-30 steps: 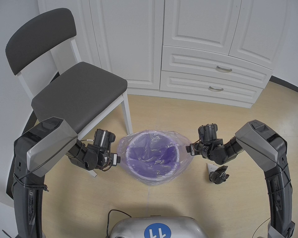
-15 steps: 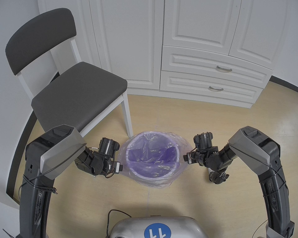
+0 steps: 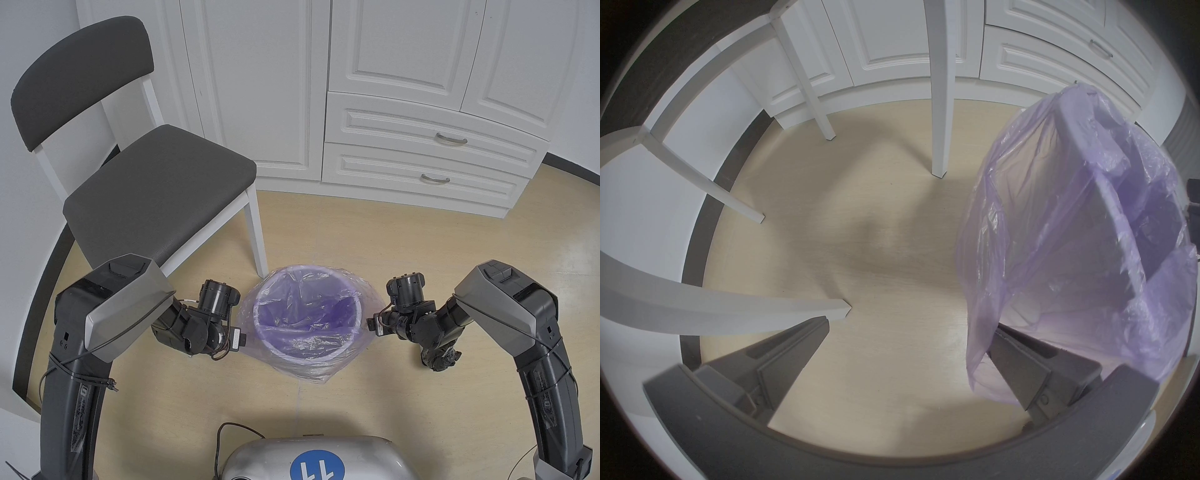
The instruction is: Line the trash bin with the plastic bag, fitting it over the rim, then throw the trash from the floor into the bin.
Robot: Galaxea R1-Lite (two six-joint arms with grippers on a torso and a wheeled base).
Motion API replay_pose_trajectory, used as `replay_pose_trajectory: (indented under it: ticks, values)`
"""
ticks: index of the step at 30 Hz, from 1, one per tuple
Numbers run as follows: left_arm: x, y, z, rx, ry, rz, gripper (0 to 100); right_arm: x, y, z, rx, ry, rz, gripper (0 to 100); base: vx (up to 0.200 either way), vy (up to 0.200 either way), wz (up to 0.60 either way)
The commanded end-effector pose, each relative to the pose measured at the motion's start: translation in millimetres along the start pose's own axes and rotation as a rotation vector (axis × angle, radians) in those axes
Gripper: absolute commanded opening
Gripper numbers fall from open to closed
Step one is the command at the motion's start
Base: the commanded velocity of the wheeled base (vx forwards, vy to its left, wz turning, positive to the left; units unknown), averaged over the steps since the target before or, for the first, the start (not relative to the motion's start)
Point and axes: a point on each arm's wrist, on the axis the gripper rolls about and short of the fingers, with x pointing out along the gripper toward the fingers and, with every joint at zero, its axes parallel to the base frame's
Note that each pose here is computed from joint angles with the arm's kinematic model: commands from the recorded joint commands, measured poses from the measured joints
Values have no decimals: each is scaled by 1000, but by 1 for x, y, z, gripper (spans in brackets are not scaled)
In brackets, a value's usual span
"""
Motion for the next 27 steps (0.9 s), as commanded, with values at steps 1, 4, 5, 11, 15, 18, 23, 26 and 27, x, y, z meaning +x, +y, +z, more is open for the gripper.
replay_pose_trajectory:
  ticks: [1, 4, 5, 11, 15, 18, 23, 26, 27]
  values:
    - [-16, 7, 9, -6, -19, -3, 100, -17, -5, 15, 8, -23, -1, 100, 0, 0, 0]
    - [-32, 10, 12, -1, -24, -13, 100, -35, -9, 25, -4, -35, 1, 100, 0, 0, 0]
    - [-39, 12, 13, 2, -27, -27, 100, -44, -11, 28, -19, -37, 1, 100, 0, 0, 0]
    - [-72, 23, 13, 91, -30, -61, 100, -91, -22, 45, -72, -62, 5, 100, 0, 0, 0]
    - [-87, 28, 9, 144, -22, -62, 100, -114, -19, 49, -91, -83, 24, 100, 0, 0, 0]
    - [-102, 29, 8, 159, -36, -76, 100, -126, -8, 49, -94, -92, 51, 100, 0, 0, 0]
    - [-147, 29, 17, 160, -121, -107, 100, -145, 21, 51, -21, -155, 114, 100, 0, 0, 0]
    - [-172, 37, 28, 134, -189, -112, 100, -152, 36, 56, -13, -178, 150, 100, 0, 0, 0]
    - [-180, 41, 31, 124, -210, -110, 100, -153, 42, 59, -14, -192, 163, 100, 0, 0, 0]
